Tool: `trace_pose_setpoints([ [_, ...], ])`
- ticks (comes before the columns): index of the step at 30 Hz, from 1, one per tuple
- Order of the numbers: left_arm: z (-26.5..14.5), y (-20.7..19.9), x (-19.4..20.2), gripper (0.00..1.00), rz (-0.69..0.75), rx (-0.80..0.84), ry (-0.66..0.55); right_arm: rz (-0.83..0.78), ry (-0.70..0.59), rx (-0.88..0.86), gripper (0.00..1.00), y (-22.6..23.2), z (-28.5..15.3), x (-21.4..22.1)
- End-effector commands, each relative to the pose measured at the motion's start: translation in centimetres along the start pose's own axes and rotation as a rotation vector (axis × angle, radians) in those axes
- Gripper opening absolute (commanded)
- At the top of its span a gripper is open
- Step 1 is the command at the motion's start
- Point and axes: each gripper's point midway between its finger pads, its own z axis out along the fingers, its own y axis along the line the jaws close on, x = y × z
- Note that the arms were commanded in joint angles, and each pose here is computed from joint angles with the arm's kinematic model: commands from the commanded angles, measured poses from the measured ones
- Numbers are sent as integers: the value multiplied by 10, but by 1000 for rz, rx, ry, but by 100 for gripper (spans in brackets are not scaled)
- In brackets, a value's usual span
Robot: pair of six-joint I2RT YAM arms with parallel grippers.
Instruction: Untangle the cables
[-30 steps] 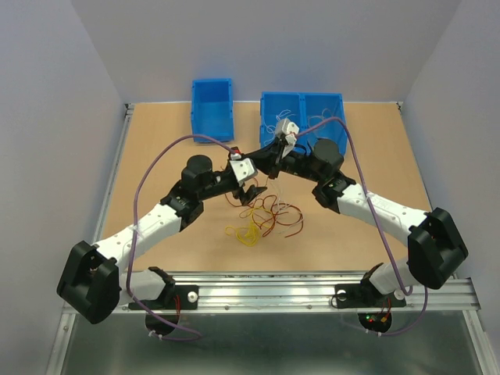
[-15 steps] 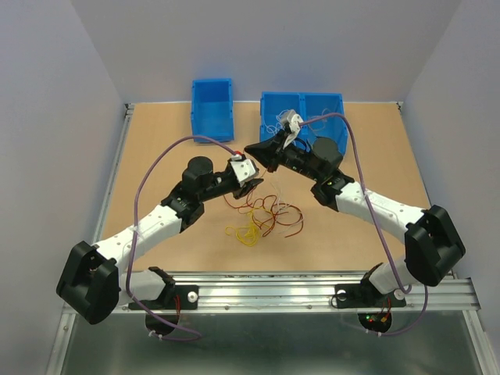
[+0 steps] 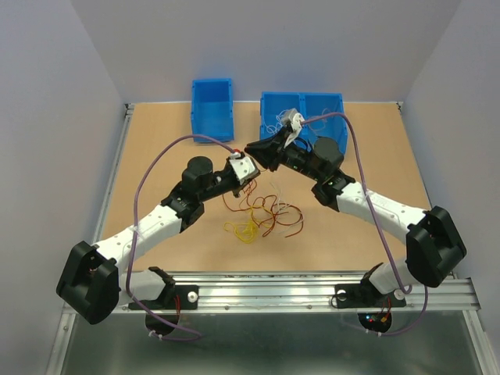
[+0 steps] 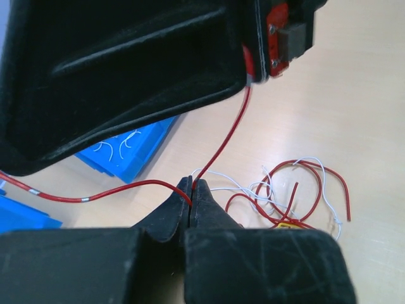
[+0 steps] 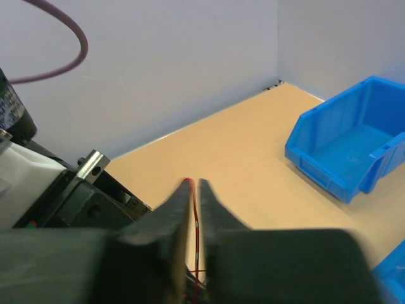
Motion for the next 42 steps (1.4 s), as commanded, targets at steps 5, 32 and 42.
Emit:
trace_pose_setpoints([
  [5, -7, 20, -31, 0, -31, -83, -69, -98, -163, 95, 69, -7, -13, -57],
  [32, -41, 94, -215, 0, -258, -174, -235, -392, -155, -207, 98, 13, 14, -2],
  [42, -43, 124, -271, 0, -220, -239, -314, -336, -115, -237, 42, -8, 57, 28],
])
